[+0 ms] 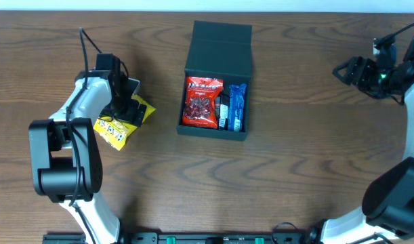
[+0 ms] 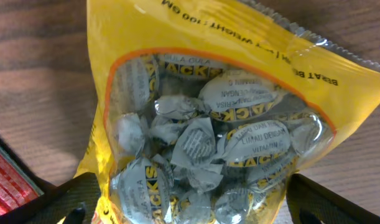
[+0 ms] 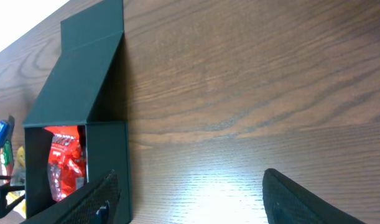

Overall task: Pack container
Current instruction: 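Move the left gripper to the yellow Hacks bag and grasp it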

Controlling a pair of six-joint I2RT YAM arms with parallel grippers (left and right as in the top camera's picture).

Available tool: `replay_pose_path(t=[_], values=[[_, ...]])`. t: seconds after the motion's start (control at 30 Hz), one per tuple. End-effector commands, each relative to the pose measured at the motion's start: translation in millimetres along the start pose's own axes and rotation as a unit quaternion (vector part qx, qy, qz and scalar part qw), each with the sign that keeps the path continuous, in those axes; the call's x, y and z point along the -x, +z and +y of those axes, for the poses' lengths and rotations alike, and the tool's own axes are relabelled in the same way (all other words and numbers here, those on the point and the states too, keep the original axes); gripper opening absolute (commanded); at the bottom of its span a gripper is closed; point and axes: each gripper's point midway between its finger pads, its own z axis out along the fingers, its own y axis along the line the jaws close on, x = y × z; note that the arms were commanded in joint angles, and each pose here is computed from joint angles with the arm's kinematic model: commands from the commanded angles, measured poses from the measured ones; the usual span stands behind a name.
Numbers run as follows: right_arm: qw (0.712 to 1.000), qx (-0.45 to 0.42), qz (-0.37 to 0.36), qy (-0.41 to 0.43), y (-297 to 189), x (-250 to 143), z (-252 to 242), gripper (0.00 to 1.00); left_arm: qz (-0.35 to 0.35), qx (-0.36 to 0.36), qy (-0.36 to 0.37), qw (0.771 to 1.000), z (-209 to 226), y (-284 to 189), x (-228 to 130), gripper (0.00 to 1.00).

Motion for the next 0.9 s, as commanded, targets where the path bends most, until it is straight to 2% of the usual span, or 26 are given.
replay_pose_path(t=[0.0,0.23,0.33,0.6,0.7,0.87], values=[[1.000,0.002,-0.007,-0.012,-4,3,2,0.74,0.021,0.022,0.013,0.999,1,10,-8,0.91],[1.000,0.002,-0.007,-0.012,-4,3,2,0.74,0.020,0.038,0.024,0.999,-2,10,-4,0.55],[1.000,0.002,-0.007,-0.012,-4,3,2,0.74,0.019,0.039,0.016,0.999,-3,10,-4,0.45],[1.000,0.002,-0.007,-0.012,-4,3,2,0.74,0.009,0.041,-0.038,0.998,-6,5,4,0.33],[1.000,0.002,-0.007,-0.012,-4,3,2,0.74,-0.003,0.042,-0.055,0.998,-10,-5,17,0.28],[1.000,0.002,-0.007,-0.012,-4,3,2,0.74,-0.040,0.045,-0.066,0.996,-21,-34,49,0.28]])
